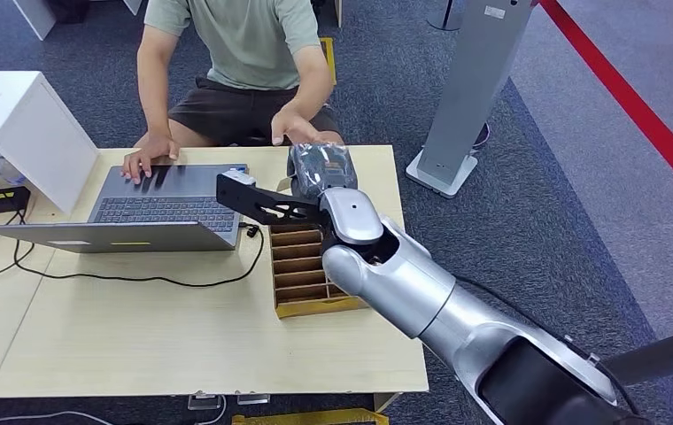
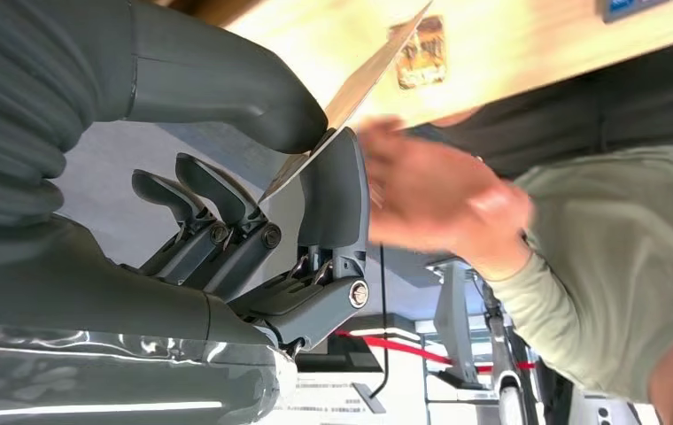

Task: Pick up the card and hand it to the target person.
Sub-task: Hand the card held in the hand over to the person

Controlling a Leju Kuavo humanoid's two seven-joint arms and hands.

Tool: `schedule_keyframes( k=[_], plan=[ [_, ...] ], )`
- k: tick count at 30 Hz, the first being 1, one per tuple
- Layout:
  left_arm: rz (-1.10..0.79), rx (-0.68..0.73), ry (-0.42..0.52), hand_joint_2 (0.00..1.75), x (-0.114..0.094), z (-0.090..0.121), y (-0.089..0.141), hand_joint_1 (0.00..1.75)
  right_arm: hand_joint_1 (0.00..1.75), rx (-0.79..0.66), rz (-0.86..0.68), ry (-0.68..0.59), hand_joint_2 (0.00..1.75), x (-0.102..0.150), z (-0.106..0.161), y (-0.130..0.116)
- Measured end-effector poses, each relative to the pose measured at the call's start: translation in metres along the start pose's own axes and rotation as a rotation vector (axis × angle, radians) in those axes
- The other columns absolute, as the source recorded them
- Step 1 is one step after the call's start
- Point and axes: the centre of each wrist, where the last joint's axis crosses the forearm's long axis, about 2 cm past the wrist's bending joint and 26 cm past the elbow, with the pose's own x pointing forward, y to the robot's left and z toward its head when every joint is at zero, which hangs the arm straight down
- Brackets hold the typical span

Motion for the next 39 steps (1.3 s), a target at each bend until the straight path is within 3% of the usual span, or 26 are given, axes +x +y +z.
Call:
schedule_keyframes(
  k=[8,17,21,31,39],
  plan=[
    [-0.031,-0.011,0.001,0.0,0.01,0.0,-0.005,0.0,1.75,-0.025,-0.044,-0.086,1.75,0.007,-0.018,-0.003],
    [-0.059,-0.033,-0.003,0.0,0.023,0.0,-0.013,0.0,1.75,0.063,-0.014,-0.036,1.75,-0.009,-0.031,0.037],
    [-0.068,-0.036,0.025,0.0,0.028,0.0,-0.017,0.0,0.0,0.095,0.012,0.018,1.75,-0.023,-0.033,0.051],
    [-0.082,-0.052,0.026,0.0,0.034,0.0,-0.021,0.0,0.0,0.089,0.043,0.074,1.75,-0.041,-0.036,0.061],
    [-0.098,-0.048,0.007,0.0,0.033,0.0,-0.021,0.0,0.0,-0.037,0.041,0.064,1.75,-0.046,-0.051,0.027]
  ],
)
